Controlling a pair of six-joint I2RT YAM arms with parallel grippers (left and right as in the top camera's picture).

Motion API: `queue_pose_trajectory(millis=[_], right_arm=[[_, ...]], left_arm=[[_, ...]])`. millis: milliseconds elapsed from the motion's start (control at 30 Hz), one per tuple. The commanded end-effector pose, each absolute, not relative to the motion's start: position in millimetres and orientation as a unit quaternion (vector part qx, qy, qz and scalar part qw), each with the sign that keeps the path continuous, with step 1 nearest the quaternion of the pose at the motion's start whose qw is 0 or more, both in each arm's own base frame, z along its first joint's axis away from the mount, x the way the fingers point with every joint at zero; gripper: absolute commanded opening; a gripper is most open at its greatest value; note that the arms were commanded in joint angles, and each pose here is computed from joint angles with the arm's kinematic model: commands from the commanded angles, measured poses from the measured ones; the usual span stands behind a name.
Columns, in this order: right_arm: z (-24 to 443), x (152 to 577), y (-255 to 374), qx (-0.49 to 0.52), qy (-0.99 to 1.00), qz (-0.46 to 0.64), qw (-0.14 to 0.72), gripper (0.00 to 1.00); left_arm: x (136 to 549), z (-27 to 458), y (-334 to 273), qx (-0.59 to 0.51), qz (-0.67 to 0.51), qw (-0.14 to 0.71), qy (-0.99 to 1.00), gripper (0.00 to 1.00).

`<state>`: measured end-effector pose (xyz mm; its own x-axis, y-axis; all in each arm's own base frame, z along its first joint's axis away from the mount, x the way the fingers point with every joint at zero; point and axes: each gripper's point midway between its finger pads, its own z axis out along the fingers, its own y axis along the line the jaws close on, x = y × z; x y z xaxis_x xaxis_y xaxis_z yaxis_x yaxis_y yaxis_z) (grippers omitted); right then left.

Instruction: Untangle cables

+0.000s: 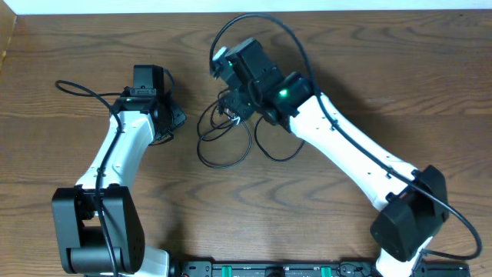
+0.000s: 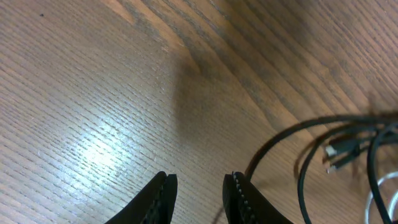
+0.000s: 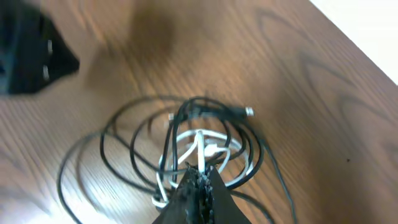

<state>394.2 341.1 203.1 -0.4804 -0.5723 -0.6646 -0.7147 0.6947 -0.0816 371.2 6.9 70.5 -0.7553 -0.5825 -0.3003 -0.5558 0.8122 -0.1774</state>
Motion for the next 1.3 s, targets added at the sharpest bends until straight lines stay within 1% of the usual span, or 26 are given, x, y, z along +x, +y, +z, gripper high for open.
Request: queue_pose_trajectory(millis=[0,100,200,300,367,433,500,533,567,667,733,867,933,967,1033,1167,1267], right_arm=[[262,397,333,-0.278,0.859,0.22,0.37,0.01],[284,407,323,-0.209,0.859,0.297,0.362,0.01],[296,414,315,-0.149,0.852,0.382,0.325,0.01],[301,417,303,-0.137,0.846,0.416,0.304,0.01],[302,411,300,-0.156,0.839,0.434,0.289,0.01],[305,400,303,-0.207,0.821,0.45,0.284,0.01],[306,388,305,-0.256,0.802,0.461,0.28,0.01],[305,388,303,-0.255,0.803,0.461,0.277,0.01],[303,388,301,-0.251,0.807,0.461,0.272,0.01],[301,386,296,-0.238,0.812,0.467,0.256,0.01],[297,383,294,-0.232,0.817,0.468,0.243,0.01],[291,385,284,-0.226,0.825,0.46,0.237,0.01],[291,390,276,-0.217,0.828,0.458,0.24,0.01],[291,393,272,-0.213,0.829,0.457,0.243,0.01],[293,395,266,-0.209,0.826,0.463,0.243,0.01],[297,391,258,-0.204,0.817,0.49,0.226,0.01],[291,387,255,-0.198,0.823,0.489,0.211,0.01]], left_arm=[[368,68,8,-0.309,-0.034,0.168,0.936,0.31],[368,68,8,-0.308,-0.035,0.168,0.936,0.3],[368,68,8,-0.308,-0.035,0.168,0.936,0.31],[370,68,-1,-0.287,-0.057,0.165,0.942,0.31],[377,73,-20,-0.223,-0.106,0.17,0.954,0.31],[382,79,-43,-0.159,-0.164,0.175,0.958,0.35],[381,94,-78,-0.064,-0.254,0.181,0.948,0.37],[379,100,-89,-0.035,-0.286,0.182,0.94,0.38],[371,117,-114,0.031,-0.362,0.185,0.913,0.4],[348,160,-151,0.149,-0.499,0.204,0.829,0.44],[341,176,-159,0.181,-0.54,0.217,0.793,0.47],[337,183,-164,0.191,-0.557,0.217,0.778,0.5],[335,183,-168,0.196,-0.558,0.215,0.777,0.57],[334,183,-170,0.202,-0.558,0.215,0.776,0.61],[330,183,-177,0.215,-0.559,0.213,0.772,0.67],[326,179,-190,0.238,-0.549,0.209,0.773,0.68],[337,168,-198,0.177,-0.525,0.177,0.813,0.69]])
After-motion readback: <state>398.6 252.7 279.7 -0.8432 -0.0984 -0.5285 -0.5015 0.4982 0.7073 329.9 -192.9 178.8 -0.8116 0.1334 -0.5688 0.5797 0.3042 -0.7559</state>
